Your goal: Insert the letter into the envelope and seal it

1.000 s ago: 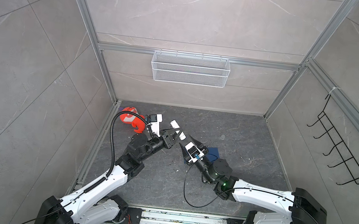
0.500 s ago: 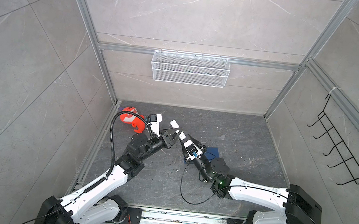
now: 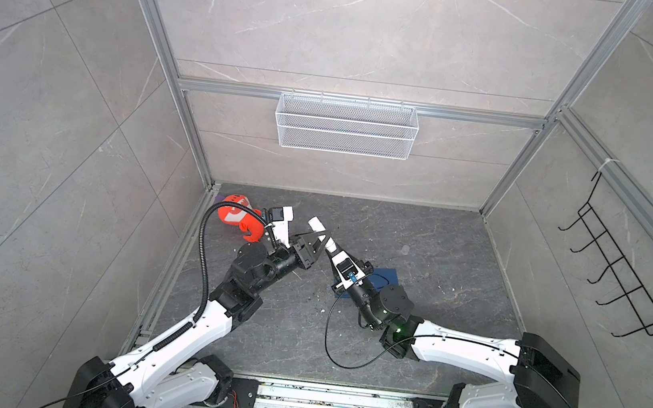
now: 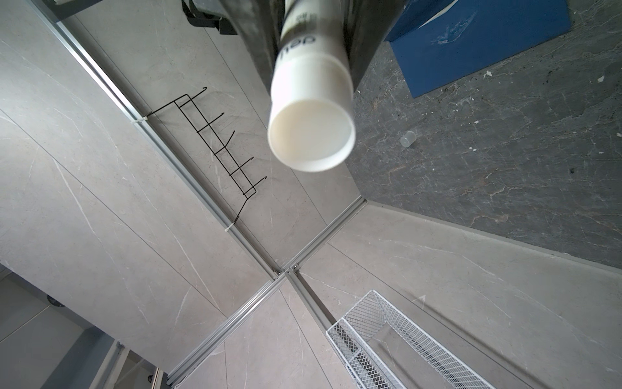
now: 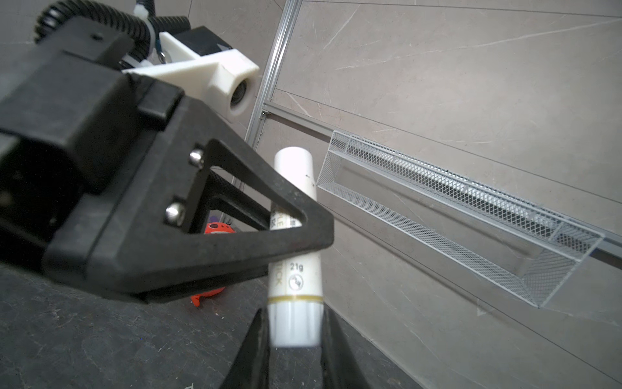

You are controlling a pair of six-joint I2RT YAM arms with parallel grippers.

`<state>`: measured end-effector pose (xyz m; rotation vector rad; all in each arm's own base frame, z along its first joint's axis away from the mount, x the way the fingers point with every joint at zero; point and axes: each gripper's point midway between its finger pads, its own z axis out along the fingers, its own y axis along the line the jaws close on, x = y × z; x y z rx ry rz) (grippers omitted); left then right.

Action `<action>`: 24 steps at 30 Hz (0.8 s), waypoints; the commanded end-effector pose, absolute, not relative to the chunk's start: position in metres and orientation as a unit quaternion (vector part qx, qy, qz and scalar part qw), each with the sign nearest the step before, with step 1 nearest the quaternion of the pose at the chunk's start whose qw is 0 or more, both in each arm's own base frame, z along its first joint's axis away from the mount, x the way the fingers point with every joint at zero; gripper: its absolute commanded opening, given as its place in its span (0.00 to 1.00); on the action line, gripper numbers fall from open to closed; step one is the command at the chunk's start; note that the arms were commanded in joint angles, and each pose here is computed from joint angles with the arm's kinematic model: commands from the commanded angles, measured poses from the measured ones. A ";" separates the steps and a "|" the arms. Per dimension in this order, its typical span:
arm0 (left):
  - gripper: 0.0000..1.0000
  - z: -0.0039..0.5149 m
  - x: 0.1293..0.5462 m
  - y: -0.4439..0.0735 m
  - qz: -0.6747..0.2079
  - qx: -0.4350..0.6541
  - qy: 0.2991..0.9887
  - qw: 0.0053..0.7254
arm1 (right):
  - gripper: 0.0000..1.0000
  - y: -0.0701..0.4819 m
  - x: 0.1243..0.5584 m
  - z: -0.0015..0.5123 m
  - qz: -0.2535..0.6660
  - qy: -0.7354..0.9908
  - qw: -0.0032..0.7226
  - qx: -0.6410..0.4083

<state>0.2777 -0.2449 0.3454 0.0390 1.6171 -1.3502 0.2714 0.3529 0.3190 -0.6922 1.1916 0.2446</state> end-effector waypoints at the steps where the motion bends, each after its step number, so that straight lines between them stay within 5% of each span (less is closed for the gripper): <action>1: 0.00 0.365 0.274 -0.246 -0.567 0.037 0.641 0.516 | 0.08 0.354 0.265 0.341 0.163 0.545 0.768 -0.296; 4: 0.00 0.365 0.270 -0.248 -0.562 0.058 0.640 0.521 | 0.00 0.350 0.264 0.348 0.274 0.561 0.729 -0.282; 14: 0.00 0.379 0.247 -0.258 -0.576 0.147 0.595 0.542 | 0.00 0.328 0.271 0.392 0.646 0.546 0.494 -0.201; 21: 0.00 0.382 0.246 -0.259 -0.578 0.150 0.592 0.541 | 0.00 0.326 0.277 0.394 0.681 0.523 0.477 -0.189; 24: 0.00 0.382 0.250 -0.258 -0.581 0.133 0.597 0.537 | 0.10 0.328 0.276 0.386 0.646 0.540 0.495 -0.215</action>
